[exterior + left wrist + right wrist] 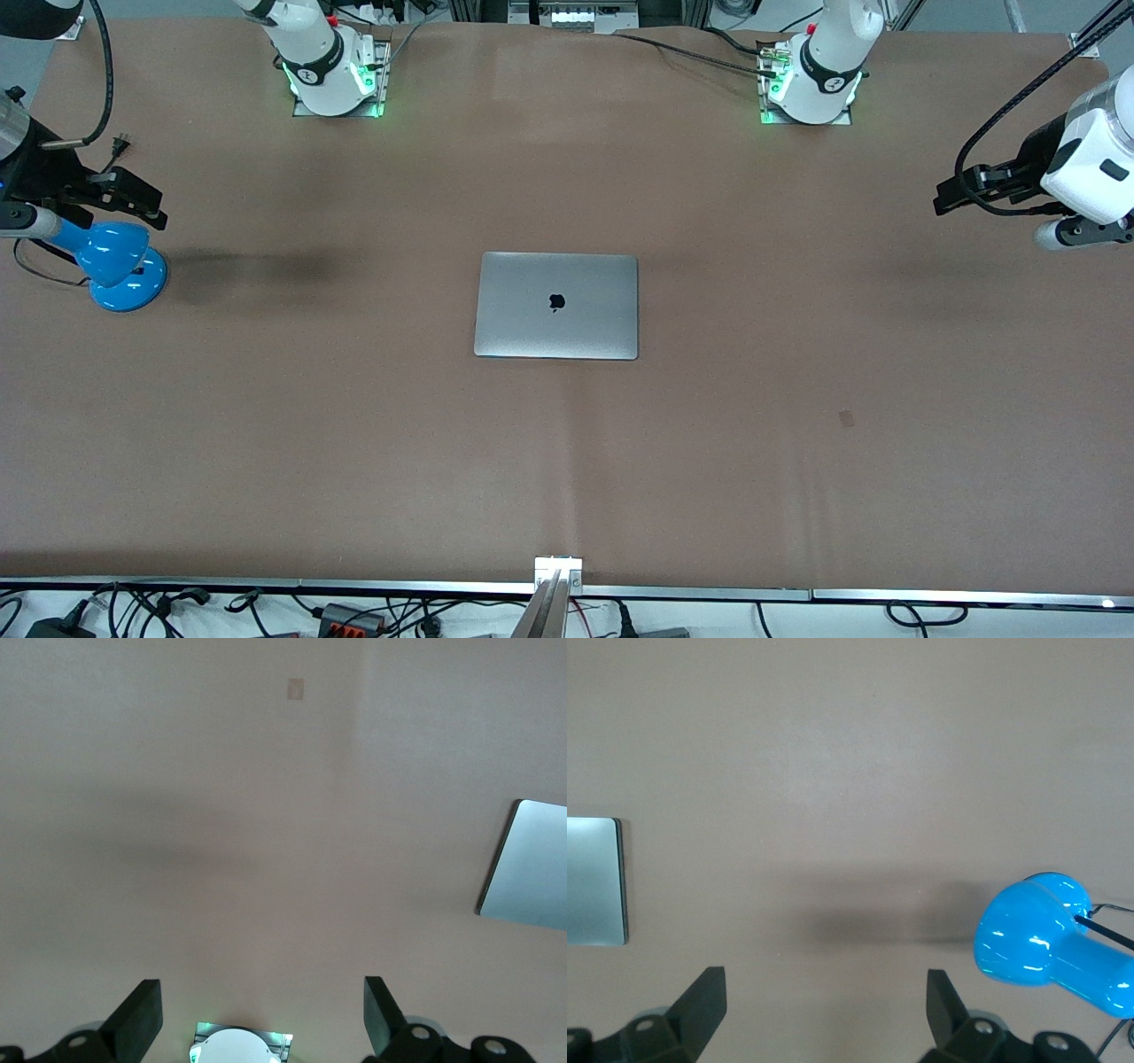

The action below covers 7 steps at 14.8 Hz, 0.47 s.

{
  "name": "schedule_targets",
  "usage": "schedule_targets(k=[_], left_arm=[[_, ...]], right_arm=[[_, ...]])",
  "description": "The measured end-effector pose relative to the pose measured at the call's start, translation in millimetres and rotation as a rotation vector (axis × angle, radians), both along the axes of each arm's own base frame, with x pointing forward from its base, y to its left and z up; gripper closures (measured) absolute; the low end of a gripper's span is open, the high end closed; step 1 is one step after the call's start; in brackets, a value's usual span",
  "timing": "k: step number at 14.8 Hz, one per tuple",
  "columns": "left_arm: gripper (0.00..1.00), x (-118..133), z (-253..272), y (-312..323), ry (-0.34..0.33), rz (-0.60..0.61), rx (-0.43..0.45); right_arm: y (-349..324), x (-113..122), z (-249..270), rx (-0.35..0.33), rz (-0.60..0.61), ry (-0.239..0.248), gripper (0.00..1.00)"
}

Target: Close laptop with both arms from behind

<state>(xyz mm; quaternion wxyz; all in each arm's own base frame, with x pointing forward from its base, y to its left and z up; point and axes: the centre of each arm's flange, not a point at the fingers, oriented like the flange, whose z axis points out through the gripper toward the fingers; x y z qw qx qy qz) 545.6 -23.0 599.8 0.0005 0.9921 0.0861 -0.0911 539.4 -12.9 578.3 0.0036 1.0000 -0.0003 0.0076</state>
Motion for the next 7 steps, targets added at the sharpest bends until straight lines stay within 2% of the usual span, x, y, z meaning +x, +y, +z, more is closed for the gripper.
schedule_targets(k=[7], left_arm=[[0.00, 0.1, 0.8, 0.3, -0.002, 0.000, 0.000]], right_arm=[[-1.3, -1.8, -1.9, 0.000, -0.003, 0.014, 0.00]])
